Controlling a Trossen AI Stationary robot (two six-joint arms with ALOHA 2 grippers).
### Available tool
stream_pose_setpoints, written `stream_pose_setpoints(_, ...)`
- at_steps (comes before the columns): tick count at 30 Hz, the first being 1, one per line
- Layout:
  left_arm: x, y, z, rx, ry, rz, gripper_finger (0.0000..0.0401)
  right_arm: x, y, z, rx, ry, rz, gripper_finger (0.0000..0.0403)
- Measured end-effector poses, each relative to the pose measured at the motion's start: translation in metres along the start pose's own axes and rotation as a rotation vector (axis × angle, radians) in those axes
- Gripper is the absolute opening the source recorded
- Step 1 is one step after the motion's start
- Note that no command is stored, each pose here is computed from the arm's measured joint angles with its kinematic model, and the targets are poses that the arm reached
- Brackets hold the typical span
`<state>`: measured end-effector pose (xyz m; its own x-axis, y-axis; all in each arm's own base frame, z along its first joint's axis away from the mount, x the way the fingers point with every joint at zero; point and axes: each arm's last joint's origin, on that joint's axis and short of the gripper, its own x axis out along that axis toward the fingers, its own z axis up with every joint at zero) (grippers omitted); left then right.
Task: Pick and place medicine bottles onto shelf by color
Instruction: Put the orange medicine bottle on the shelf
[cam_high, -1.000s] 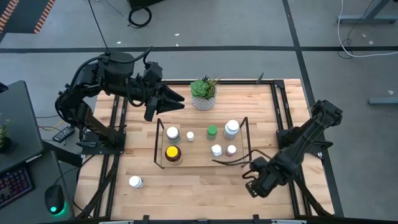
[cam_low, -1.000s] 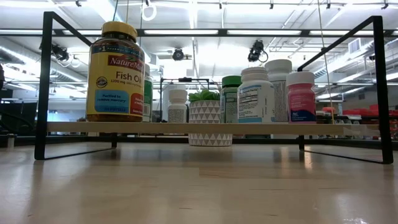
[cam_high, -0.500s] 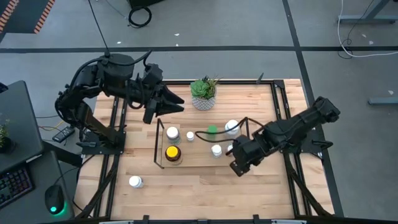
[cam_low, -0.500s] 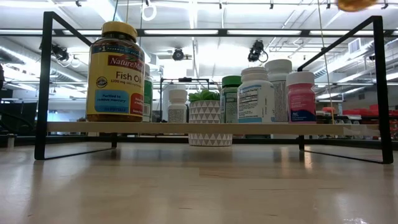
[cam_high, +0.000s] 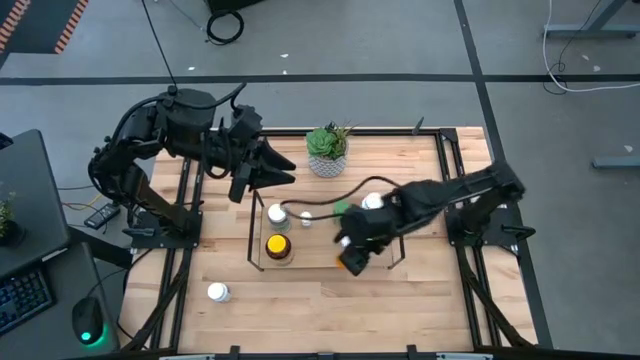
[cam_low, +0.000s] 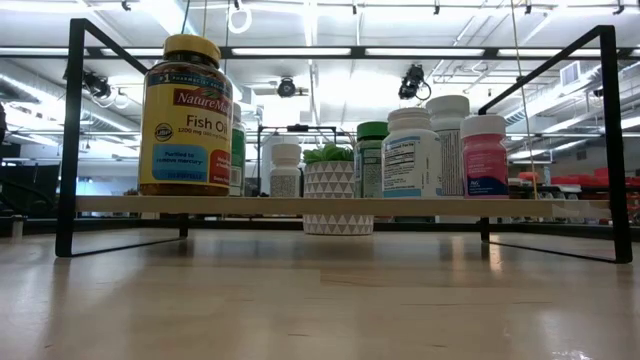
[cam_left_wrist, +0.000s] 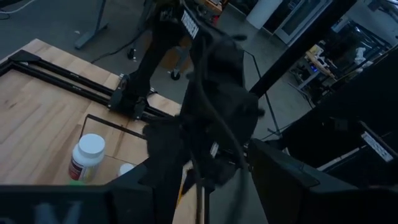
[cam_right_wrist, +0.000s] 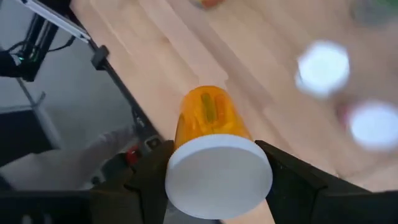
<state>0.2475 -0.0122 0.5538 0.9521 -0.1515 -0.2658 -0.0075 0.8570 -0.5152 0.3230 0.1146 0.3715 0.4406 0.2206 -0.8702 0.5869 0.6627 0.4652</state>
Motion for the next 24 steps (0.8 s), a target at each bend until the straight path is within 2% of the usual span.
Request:
stream_pose_setpoints(5, -0.001, 0.000, 0.000, -0.004, 0.000, 0.000, 0.0190, 0.027, 0.012, 0.035, -0.128, 0.023, -0.073, 0.0222)
stream_pose_setpoints(10, -0.008, -0.001, 0.000, -0.006, -0.007, -0.004, 0.0190, 0.052, 0.008, 0.060, -0.228, 0.092, -0.184, 0.0222)
stream_pose_setpoints(12, -0.011, -0.002, 0.001, -0.007, -0.013, -0.008, 0.0190, 0.061, 0.009, 0.067, -0.268, 0.118, -0.195, 0.0222)
stream_pose_setpoints(19, -0.021, -0.005, 0.003, -0.034, -0.046, -0.028, 0.0189, 0.083, 0.012, 0.079, -0.423, 0.176, -0.251, 0.0222)
stream_pose_setpoints(24, -0.024, -0.005, 0.003, -0.035, -0.049, -0.030, 0.0188, 0.098, 0.004, 0.079, -0.480, 0.243, -0.313, 0.0222)
